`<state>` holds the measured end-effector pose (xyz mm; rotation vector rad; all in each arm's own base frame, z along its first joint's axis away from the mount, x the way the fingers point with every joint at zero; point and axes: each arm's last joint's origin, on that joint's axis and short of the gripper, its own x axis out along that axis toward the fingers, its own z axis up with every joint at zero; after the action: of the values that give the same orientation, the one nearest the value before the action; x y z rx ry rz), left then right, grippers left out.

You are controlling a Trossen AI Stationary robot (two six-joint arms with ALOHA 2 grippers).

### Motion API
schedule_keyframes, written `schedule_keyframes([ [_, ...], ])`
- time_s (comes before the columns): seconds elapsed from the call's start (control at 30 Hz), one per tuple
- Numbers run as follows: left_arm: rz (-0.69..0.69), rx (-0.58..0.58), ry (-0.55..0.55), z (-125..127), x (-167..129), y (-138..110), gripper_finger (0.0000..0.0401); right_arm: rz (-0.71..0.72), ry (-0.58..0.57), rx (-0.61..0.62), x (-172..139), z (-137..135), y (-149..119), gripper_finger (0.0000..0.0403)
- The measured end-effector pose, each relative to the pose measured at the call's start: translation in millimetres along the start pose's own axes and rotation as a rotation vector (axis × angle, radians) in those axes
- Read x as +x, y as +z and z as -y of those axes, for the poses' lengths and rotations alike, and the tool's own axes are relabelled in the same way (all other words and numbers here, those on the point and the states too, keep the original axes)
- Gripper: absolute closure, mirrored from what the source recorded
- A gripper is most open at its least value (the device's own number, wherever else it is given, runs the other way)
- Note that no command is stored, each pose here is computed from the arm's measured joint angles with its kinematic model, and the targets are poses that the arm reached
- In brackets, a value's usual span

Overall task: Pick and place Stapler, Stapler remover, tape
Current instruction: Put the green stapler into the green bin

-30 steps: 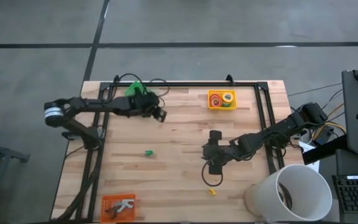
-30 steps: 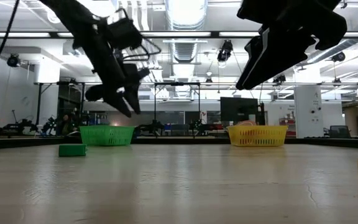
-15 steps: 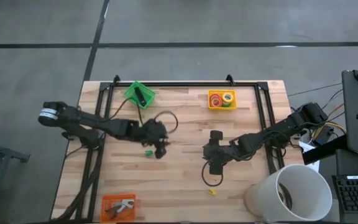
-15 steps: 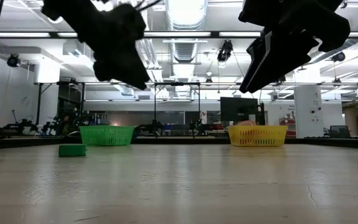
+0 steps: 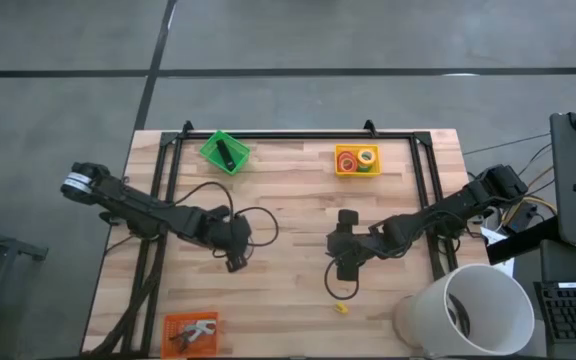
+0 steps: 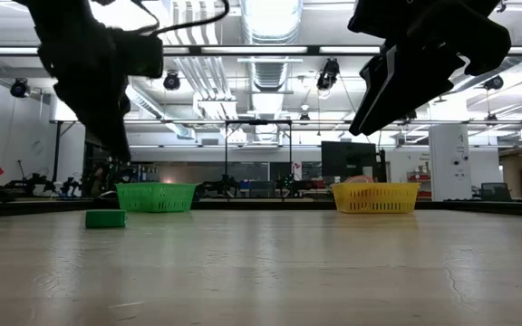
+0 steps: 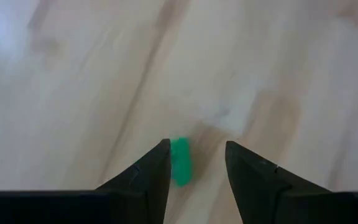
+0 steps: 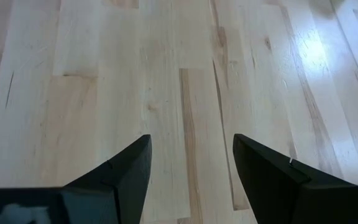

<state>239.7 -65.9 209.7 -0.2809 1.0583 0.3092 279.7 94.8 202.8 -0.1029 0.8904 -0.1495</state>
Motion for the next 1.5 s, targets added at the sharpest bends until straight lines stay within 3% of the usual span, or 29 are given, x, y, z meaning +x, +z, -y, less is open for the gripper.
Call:
schedule_keyframes([
  [0.67, -0.154, 0.055, 0.117, -2.9, 41.0, -20.7, 0.0195, 0.002, 0.000, 0.004, 0.2, -0.1, -0.1, 0.0184],
  [1.0, -0.120, 0.051, 0.125, -4.6, 46.7, -24.3, 0.0199, 0.003, 0.000, 0.005, 0.4, -0.1, -0.4, 0.0184],
  [1.5, -0.040, 0.015, 0.055, -6.7, 61.2, -33.2, 0.0208, 0.002, -0.001, 0.005, 0.7, 0.0, -0.8, 0.0184],
])
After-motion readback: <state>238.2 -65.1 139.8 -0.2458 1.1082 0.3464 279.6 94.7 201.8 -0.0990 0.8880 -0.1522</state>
